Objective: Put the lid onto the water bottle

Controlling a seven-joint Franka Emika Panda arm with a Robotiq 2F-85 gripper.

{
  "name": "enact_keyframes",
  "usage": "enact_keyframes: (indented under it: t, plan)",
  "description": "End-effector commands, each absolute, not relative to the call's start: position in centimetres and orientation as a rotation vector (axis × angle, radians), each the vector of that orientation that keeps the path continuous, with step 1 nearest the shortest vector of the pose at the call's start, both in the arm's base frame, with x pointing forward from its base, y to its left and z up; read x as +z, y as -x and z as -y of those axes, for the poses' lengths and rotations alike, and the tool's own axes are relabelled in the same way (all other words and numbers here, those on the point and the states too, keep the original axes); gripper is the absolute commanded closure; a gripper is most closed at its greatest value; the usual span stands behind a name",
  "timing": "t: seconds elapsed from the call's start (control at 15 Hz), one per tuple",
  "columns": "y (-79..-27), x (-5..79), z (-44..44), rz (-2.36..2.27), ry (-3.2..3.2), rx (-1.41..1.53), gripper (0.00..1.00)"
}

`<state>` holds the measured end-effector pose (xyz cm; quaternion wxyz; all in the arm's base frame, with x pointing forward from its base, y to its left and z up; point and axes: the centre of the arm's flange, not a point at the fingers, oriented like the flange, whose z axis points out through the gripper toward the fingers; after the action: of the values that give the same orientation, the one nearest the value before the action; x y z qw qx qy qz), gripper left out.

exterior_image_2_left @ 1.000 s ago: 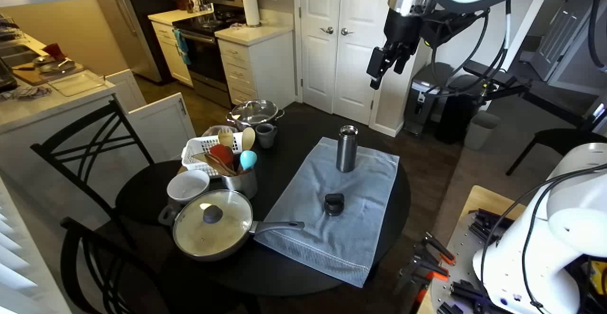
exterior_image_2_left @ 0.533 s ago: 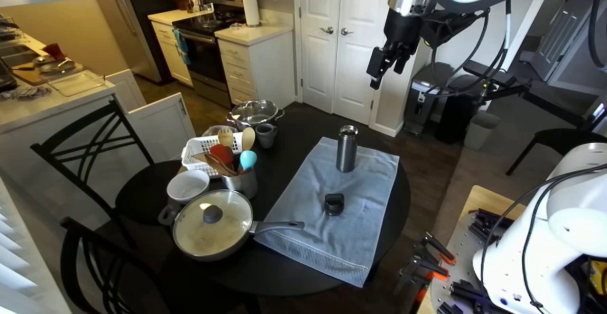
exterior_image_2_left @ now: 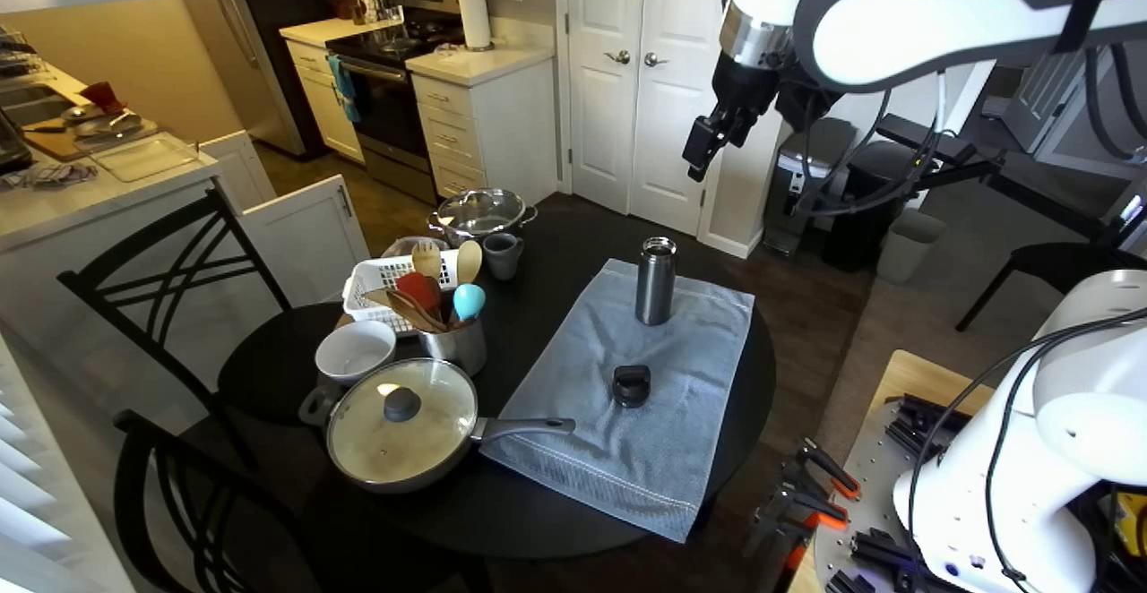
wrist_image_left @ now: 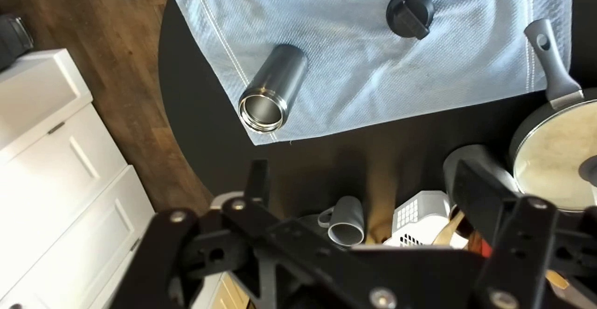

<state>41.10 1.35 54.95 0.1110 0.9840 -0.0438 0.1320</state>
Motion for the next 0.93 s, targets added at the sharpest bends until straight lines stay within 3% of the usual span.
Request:
enact_keyframes:
  t: [0.0,0.53,0.87]
  plan:
    - [-42.5,48.0,-1.1,0.038,-2.923,0.409,0.0]
    - [-45.3,35.5,-4.8,-0.231,-3.09,0.267,0.0]
    - [-44.9,33.3,-6.2,-0.243,-3.08,0.183,0.0]
